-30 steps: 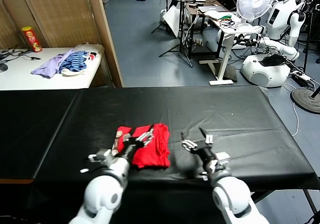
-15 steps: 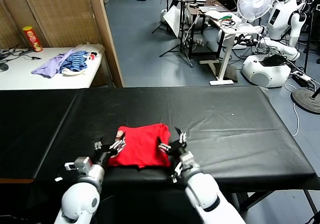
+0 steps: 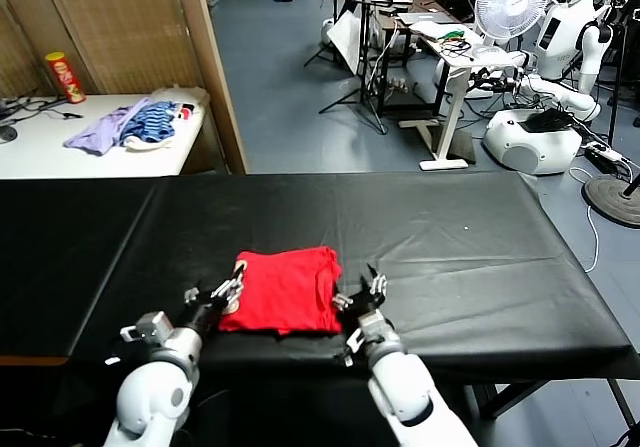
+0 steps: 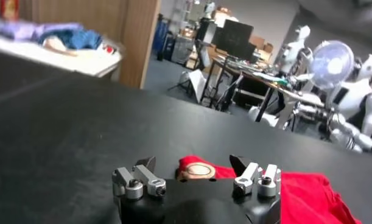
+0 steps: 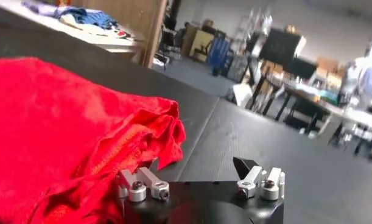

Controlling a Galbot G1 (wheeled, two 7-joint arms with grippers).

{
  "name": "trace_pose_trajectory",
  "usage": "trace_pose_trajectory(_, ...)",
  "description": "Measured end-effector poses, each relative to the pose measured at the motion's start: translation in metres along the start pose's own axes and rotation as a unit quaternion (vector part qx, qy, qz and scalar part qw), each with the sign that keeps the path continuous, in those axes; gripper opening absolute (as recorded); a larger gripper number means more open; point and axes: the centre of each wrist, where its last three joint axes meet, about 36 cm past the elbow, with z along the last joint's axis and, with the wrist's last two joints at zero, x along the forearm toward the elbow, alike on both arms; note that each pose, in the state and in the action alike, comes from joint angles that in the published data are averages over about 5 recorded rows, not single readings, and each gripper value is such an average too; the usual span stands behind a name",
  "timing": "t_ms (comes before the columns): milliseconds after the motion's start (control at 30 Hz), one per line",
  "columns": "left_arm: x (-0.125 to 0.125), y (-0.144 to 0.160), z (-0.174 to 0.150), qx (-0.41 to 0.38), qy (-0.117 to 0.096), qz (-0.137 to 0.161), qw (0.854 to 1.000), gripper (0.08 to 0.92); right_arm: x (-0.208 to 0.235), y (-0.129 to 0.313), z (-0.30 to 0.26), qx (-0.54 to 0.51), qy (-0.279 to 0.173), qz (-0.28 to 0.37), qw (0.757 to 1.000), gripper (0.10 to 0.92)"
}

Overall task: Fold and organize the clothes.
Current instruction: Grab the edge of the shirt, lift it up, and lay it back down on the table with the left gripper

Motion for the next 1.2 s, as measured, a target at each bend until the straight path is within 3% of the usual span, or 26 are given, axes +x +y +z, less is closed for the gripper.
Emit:
trace_pose_trajectory(300, -0.004, 0.016, 0.003, 0.152, 0.034, 0.02, 0.988, 0.798, 0.02, -0.023, -0.027, -0.089, -0.049, -0.013, 0.995, 0.798)
trace_pose_trajectory(467, -0.005, 0.017, 0.008, 0.193, 0.045, 0.028, 0.98, 0.782, 0.021, -0.024, -0.032, -0.1, -0.057, -0.014, 0.993, 0.798)
trace_pose_trajectory(567, -0.005, 0.017, 0.01, 0.203, 0.05, 0.028, 0.978, 0.677, 0.021, -0.024, -0.033, -0.102, -0.059, -0.013, 0.993, 0.798)
trace_pose_trajectory(733, -0.006, 0.017, 0.012, 0.208, 0.052, 0.029, 0.976, 0.393, 0.024, -0.026, -0.034, -0.105, -0.061, -0.008, 0.993, 0.798)
trace_pose_trajectory(867, -0.008, 0.016, 0.013, 0.188, 0.047, 0.024, 0.981, 0.188, 0.028, -0.027, -0.036, -0.103, -0.045, 0.009, 0.994, 0.798)
trace_pose_trajectory(933, -0.008, 0.015, 0.014, 0.163, 0.042, 0.015, 0.986, 0.15, 0.031, -0.03, -0.037, -0.103, -0.034, 0.018, 0.994, 0.798)
trace_pose_trajectory(1100, -0.007, 0.013, 0.017, 0.056, 0.017, -0.014, 0.998, 0.152, 0.044, -0.04, -0.038, -0.099, -0.014, 0.039, 0.994, 0.798)
trace_pose_trajectory(1200, -0.003, 0.016, 0.013, -0.032, -0.003, -0.04, 0.999, 0.15, 0.053, -0.047, -0.038, -0.093, -0.005, 0.054, 0.994, 0.798)
